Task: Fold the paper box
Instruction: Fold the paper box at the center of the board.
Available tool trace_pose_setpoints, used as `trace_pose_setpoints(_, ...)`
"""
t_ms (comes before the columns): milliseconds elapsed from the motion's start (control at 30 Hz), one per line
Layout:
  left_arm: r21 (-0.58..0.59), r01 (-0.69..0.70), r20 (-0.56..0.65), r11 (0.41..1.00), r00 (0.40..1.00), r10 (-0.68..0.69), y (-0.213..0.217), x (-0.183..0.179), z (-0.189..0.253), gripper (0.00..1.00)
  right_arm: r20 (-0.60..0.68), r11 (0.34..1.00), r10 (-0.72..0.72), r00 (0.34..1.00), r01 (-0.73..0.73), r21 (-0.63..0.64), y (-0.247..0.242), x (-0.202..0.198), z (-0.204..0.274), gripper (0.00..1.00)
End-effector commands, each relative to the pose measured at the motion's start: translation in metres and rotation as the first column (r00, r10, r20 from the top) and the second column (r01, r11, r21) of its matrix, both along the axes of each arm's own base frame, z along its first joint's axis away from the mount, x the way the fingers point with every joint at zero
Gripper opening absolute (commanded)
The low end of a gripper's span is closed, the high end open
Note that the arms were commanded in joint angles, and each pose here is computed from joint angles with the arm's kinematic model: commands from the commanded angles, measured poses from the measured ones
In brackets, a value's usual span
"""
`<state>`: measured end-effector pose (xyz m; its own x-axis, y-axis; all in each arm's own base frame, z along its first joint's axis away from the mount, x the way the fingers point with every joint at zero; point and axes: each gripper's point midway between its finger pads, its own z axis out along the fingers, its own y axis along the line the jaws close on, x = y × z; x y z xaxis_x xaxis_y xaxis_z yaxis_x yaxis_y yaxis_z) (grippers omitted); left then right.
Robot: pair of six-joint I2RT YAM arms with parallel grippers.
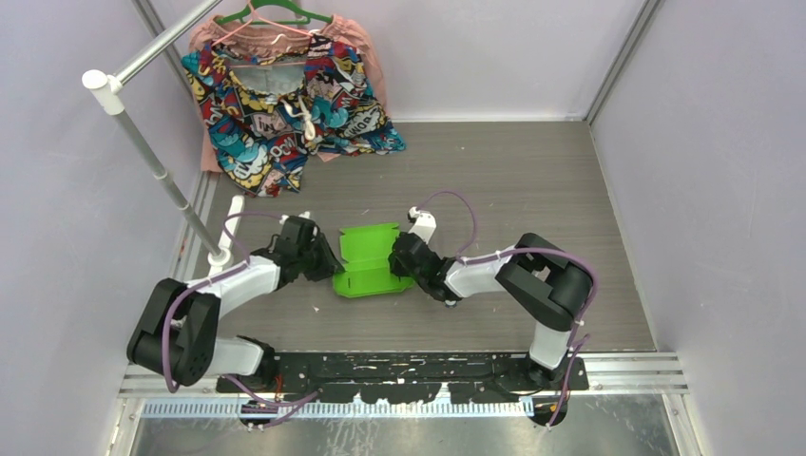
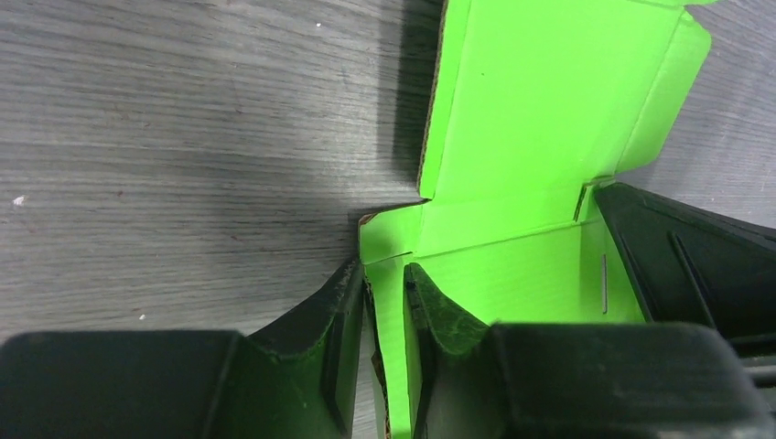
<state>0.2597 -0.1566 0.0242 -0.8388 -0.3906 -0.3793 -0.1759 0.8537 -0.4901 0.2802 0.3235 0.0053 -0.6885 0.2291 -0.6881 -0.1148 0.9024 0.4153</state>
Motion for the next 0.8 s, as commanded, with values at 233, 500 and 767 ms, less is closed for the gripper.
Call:
trace_pose_setpoints(233, -0.136, 0.038, 0.157, 0.990, 0.987, -0.017, -0.022, 0.015, 0.049, 0.22, -0.394, 0.898, 0.014, 0.919, -0.185, -0.400, -0.094, -0.096, -0.116, 0.10)
trace_pose_setpoints(500, -0.157, 0.060, 0.155, 0.986, 0.987, -0.035, -0.029, 0.016, 0.045, 0.22, -0.400, 0.897, 0.017, 0.916, -0.191, -0.399, -0.092, -0.098, -0.118, 0.10)
trace_pose_setpoints(767, -0.178, 0.079, 0.142, 0.981, 0.988, -0.054, -0.037, 0.019, 0.034, 0.20, -0.404, 0.892, 0.024, 0.914, -0.202, -0.404, -0.091, -0.099, -0.119, 0.10)
